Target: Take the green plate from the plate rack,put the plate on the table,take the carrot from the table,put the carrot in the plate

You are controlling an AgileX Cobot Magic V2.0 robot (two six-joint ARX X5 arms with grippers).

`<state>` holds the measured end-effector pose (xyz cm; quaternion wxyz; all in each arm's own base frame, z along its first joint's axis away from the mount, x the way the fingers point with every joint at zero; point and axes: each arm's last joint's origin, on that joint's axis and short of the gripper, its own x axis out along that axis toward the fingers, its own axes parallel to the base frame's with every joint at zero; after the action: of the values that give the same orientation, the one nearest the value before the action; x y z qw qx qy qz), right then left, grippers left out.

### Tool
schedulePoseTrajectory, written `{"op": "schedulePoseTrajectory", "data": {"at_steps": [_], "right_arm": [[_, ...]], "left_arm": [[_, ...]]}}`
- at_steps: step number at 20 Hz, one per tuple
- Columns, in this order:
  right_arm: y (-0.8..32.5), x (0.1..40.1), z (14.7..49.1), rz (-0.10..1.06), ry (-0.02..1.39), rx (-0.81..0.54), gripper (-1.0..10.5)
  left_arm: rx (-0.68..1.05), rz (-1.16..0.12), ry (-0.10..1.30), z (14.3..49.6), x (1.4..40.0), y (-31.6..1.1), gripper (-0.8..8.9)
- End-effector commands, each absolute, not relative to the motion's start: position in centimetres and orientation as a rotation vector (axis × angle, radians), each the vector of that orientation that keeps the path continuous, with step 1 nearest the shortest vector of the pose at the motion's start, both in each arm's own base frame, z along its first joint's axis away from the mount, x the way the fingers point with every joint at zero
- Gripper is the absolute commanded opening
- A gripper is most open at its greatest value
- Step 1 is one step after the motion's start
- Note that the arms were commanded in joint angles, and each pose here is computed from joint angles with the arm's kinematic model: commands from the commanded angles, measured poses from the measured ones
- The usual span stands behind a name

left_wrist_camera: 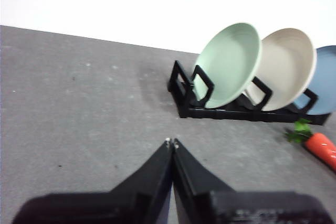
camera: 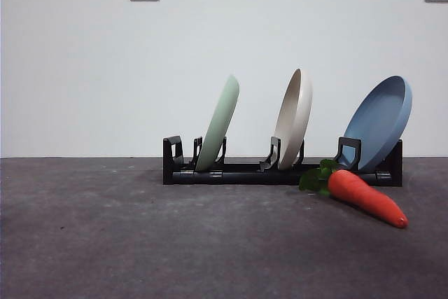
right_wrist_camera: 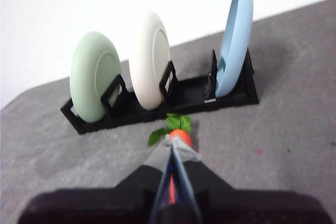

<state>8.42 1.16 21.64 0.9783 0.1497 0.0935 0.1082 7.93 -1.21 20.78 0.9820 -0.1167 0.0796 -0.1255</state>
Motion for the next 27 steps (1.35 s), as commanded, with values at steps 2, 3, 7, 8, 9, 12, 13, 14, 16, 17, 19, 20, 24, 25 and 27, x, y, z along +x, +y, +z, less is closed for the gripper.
{"op": "schedulePoseTrajectory", "data": {"at_steps": [2, 3, 7, 8, 9, 12, 13, 14, 16, 17, 19, 20, 24, 25, 27], "right_arm": [[1.3, 8.1, 24.1, 0.276, 0.246, 0.27, -0.1], [1.4, 8.1, 24.8, 0.299, 0.273, 0.255, -0.1], [1.6, 8.0, 27.1, 0.368, 0.392, 0.185, -0.1], [1.6, 8.0, 27.7, 0.381, 0.426, 0.164, -0.1], [1.6, 8.0, 28.2, 0.401, 0.458, 0.143, -0.1], [1.8, 8.1, 29.7, 0.457, 0.552, 0.089, -0.1], [1.8, 8.1, 30.0, 0.472, 0.579, 0.075, -0.1], [1.8, 8.1, 30.4, 0.482, 0.609, 0.062, -0.1], [1.9, 8.1, 31.0, 0.521, 0.661, 0.048, -0.1], [2.0, 8.1, 31.3, 0.562, 0.697, 0.052, -0.1], [2.1, 8.0, 31.6, 0.624, 0.753, 0.061, -0.1], [2.1, 8.0, 31.6, 0.64, 0.775, 0.061, -0.1], [2.2, 8.0, 31.6, 0.647, 0.778, 0.06, 0.3], [2.2, 8.0, 31.6, 0.647, 0.777, 0.06, 1.2], [2.2, 8.0, 31.6, 0.639, 0.781, 0.08, 4.5]], "left_arm": [[-0.249, -0.312, 0.182, 22.9, 7.4, -1.3, -0.08], [-0.251, -0.334, 0.197, 23.4, 7.3, -1.4, -0.07], [-0.252, -0.406, 0.266, 25.5, 7.0, -1.6, -0.08], [-0.242, -0.43, 0.284, 26.0, 7.0, -1.6, -0.08], [-0.232, -0.456, 0.301, 26.6, 6.9, -1.7, -0.08], [-0.213, -0.532, 0.351, 27.9, 6.8, -1.9, -0.08], [-0.206, -0.551, 0.363, 28.3, 6.8, -2.0, -0.08], [-0.199, -0.57, 0.377, 28.7, 6.8, -2.0, -0.08], [-0.198, -0.607, 0.407, 29.3, 6.6, -2.1, -0.08], [-0.187, -0.637, 0.428, 29.8, 6.5, -2.1, -0.08], [-0.167, -0.687, 0.461, 30.4, 6.1, -2.2, -0.08], [-0.157, -0.702, 0.478, 30.6, 5.9, -2.2, -0.08], [-0.162, -0.696, 0.511, 30.7, 5.6, -2.2, 0.13], [-0.166, -0.695, 0.519, 30.6, 5.6, -2.2, 0.8], [-0.172, -0.692, 0.533, 30.5, 5.6, -2.2, 4.18]]}}
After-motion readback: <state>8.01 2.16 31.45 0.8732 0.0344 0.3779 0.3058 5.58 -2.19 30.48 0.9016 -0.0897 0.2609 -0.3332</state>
